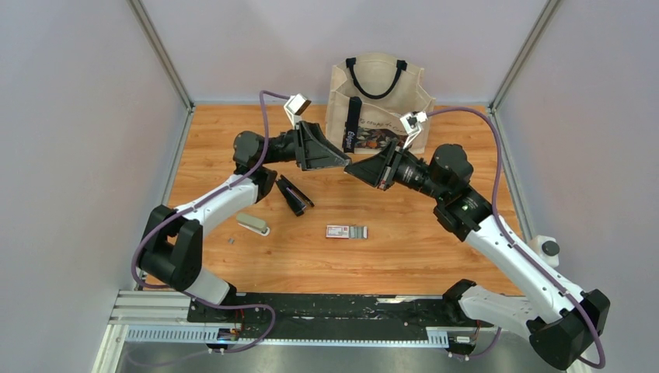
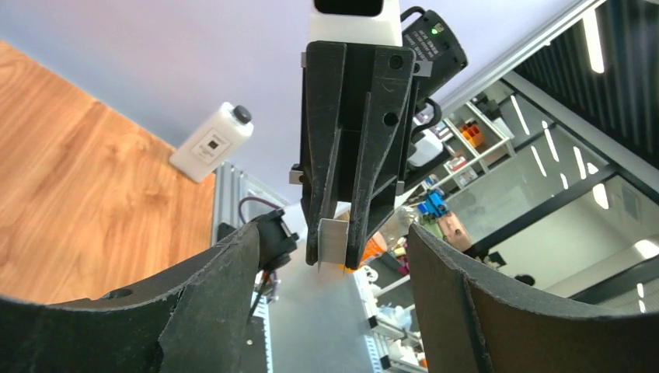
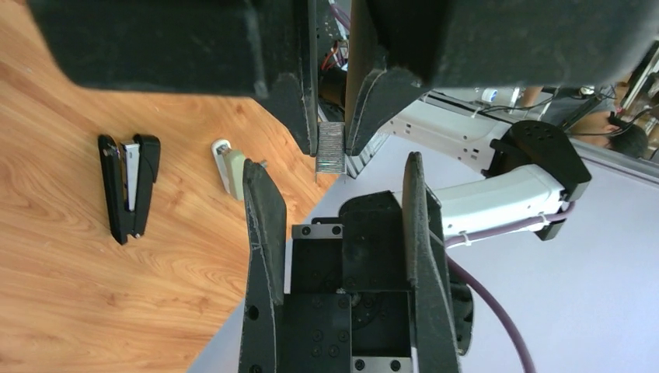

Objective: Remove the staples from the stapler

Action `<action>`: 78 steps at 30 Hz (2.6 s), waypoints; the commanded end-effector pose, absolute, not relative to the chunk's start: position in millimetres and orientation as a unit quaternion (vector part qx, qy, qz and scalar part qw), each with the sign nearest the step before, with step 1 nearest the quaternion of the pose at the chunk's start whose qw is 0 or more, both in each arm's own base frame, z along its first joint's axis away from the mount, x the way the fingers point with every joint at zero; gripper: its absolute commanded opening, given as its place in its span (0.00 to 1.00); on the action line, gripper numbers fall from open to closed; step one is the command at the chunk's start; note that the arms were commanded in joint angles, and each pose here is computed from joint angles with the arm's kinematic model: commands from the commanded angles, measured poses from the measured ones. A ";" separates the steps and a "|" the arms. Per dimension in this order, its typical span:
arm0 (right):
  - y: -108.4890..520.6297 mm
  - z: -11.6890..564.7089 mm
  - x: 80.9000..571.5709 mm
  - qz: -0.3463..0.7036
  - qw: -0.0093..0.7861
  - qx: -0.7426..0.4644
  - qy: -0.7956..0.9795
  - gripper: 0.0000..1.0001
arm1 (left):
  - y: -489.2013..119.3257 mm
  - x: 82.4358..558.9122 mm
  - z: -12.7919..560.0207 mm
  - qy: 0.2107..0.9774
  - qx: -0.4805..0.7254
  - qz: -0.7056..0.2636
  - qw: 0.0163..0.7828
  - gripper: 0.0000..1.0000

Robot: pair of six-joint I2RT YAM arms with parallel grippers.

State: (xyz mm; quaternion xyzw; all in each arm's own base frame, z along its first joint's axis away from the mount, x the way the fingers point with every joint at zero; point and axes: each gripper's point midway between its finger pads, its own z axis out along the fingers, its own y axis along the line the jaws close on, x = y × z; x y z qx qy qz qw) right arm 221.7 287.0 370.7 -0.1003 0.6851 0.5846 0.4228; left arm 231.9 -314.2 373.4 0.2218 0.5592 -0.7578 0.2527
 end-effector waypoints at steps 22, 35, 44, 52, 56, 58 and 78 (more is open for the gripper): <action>243.6 137.7 240.8 0.252 0.289 0.005 0.923 0.05 | -235.1 268.4 194.1 0.804 0.350 -0.359 0.318 0.81; 258.1 84.5 241.9 0.157 0.275 0.003 0.949 0.05 | -226.9 243.5 147.5 0.800 0.379 -0.362 0.293 0.82; 266.0 72.5 247.7 0.138 0.269 0.001 0.953 0.06 | -235.4 236.7 155.3 0.792 0.390 -0.358 0.304 0.83; 266.7 60.6 245.3 0.122 0.262 0.003 0.957 0.06 | -242.3 227.3 154.5 0.782 0.417 -0.346 0.307 0.84; 266.4 57.9 244.9 0.121 0.260 0.005 0.958 0.06 | -242.2 228.4 154.2 0.784 0.416 -0.344 0.307 0.84; 266.5 56.6 244.9 0.120 0.260 0.005 0.958 0.06 | -242.1 228.4 153.8 0.784 0.416 -0.342 0.308 0.84; 266.1 44.8 231.5 0.107 0.246 -0.003 0.963 0.05 | -242.8 229.0 155.3 0.783 0.420 -0.334 0.313 0.84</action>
